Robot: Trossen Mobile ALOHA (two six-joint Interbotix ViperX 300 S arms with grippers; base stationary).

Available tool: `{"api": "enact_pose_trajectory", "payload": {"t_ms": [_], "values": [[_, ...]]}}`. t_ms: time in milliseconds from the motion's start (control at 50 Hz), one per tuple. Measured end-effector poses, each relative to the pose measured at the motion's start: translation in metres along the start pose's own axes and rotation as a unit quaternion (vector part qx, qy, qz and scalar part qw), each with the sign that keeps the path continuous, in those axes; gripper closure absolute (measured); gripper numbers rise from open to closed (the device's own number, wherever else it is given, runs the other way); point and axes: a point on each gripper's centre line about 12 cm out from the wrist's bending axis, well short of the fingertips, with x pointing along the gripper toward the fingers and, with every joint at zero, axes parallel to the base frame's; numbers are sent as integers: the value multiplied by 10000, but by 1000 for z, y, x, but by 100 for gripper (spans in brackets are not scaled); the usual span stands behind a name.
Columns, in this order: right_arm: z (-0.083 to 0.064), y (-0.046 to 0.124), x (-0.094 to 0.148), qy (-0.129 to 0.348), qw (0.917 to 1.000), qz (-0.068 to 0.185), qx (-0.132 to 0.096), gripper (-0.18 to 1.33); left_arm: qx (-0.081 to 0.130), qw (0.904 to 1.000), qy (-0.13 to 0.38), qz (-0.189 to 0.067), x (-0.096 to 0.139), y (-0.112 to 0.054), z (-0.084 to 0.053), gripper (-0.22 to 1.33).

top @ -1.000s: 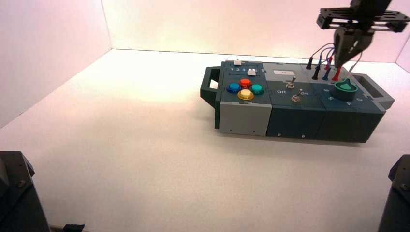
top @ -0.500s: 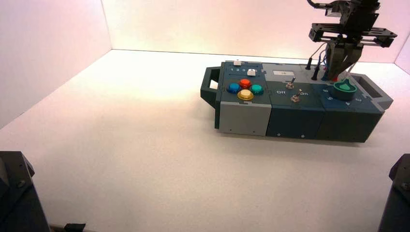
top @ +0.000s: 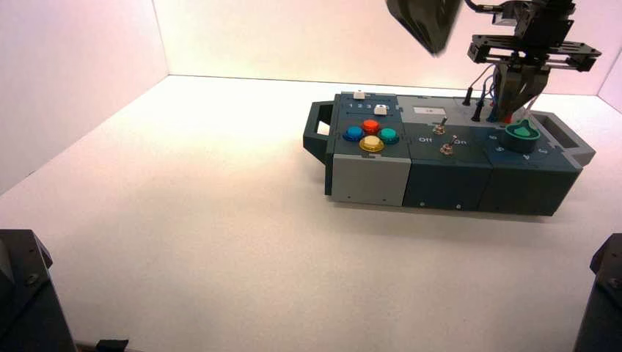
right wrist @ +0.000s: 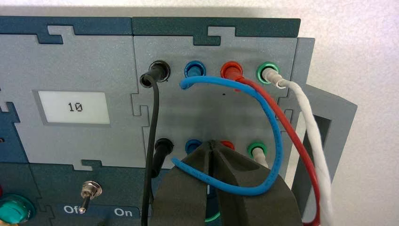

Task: Flip the top switch off with the left gripper.

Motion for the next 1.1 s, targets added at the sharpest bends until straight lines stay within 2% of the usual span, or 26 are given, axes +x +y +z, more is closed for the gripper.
{"api": "enact_pose_trajectory", "payload": {"t_ms": [120, 160, 440, 700, 820, 840, 1100], "values": [[0, 0, 0, 0, 10000, 5, -10, 130, 179, 9996, 227, -34, 13, 2, 3, 127], [0, 0, 0, 0, 10000, 5, -2, 130, 304, 9990, 312, -36, 17, 3, 6, 127], [0, 1, -1, -5, 10000, 45, -34, 130, 724, 9966, 397, -53, 40, 7, 22, 127], [-1, 2, 0, 5, 10000, 77, -9, 130, 953, 9945, 433, -57, 60, 13, 32, 128], [0, 2, -1, -9, 10000, 89, 1, 130, 1005, 9940, 426, -36, 68, 20, 36, 127], [0, 2, -1, -1, 10000, 88, 1, 130, 1070, 9934, 421, -21, 69, 22, 37, 127], [0, 2, 0, -1, 9999, 99, 27, 130, 1164, 9923, 414, -15, 79, 26, 43, 127]]}}
